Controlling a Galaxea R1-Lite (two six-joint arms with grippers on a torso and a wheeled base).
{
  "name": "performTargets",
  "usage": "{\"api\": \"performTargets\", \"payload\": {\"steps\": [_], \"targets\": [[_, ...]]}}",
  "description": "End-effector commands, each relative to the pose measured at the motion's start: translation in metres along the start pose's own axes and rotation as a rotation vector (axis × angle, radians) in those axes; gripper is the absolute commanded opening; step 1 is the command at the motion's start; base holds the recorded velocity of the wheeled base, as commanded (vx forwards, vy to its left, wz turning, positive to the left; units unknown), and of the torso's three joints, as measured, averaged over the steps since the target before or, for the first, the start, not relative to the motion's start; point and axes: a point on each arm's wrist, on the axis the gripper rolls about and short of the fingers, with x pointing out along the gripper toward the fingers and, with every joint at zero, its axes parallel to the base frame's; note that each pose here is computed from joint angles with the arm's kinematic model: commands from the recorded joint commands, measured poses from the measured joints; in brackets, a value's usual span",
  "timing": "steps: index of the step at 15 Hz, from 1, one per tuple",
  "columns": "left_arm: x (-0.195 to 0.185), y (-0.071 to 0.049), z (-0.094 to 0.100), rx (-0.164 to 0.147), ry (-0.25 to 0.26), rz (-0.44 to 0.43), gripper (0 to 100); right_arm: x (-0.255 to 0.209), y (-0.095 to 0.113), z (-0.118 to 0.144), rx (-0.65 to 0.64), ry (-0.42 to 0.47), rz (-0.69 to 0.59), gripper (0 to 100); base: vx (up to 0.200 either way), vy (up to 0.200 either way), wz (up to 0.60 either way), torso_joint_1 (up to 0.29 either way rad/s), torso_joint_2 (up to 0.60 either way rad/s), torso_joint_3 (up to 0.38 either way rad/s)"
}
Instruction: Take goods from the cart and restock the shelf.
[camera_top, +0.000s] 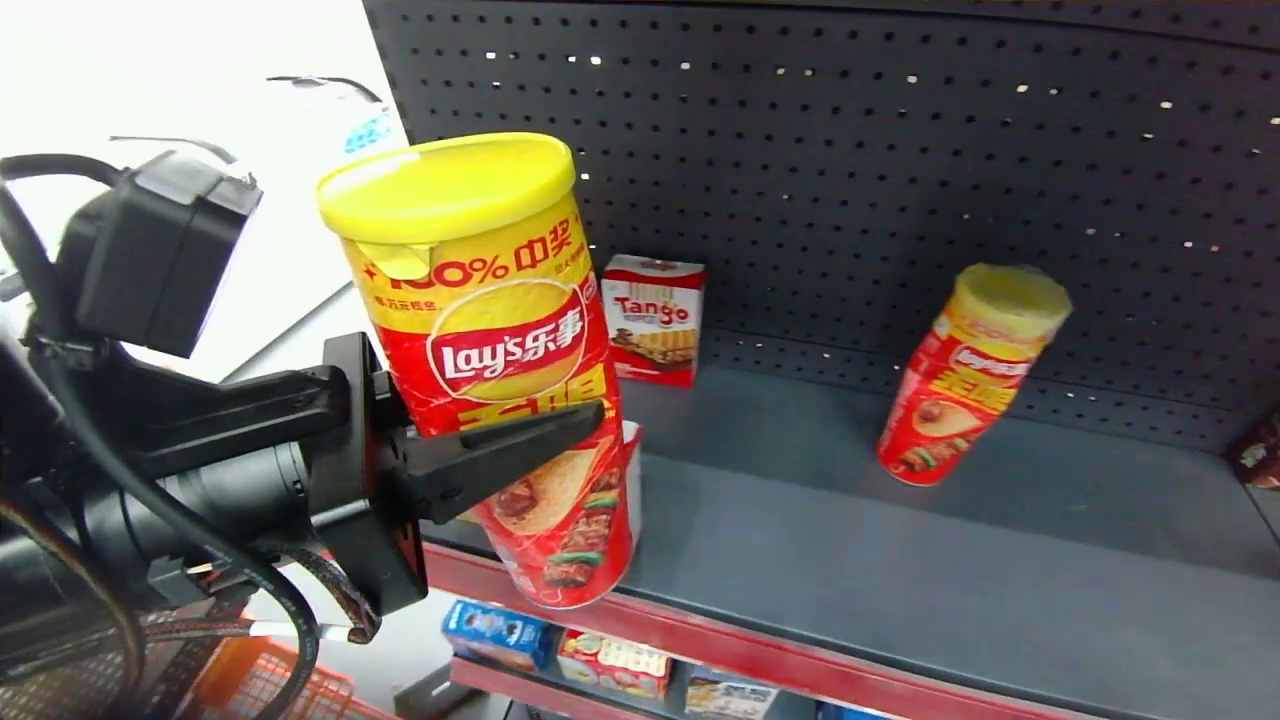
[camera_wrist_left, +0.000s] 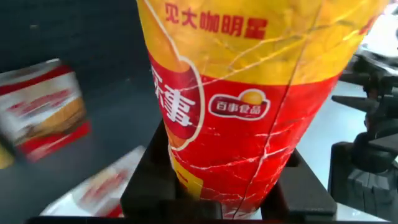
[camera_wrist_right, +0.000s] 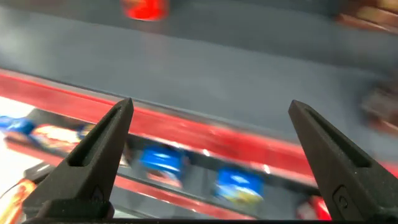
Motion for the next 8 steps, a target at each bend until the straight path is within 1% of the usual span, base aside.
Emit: {"api": "performTargets", "payload": {"steps": [1,3,8], "targets": [[0.0031,0.0018,0.0,-0.001,0.001,-0.002,0,0.0001,0.0,0.0,-0.001,0.001,0.0,100,0.0,0.0,-0.6,0.007,0.01,0.007],[0.005,0.0029,0.0,-0.001,0.001,0.0,0,0.0001,0.0,0.0,-0.001,0.001,0.0,100,0.0,0.0,-0.6,0.005,0.0,0.002],[0.0035,0.0044,-0.0027,-0.005,0.011,0.009,0,0.0001,0.0,0.0,-0.002,0.001,-0.001,100,0.0,0.0,0.0,0.0,0.0,0.0]]}}
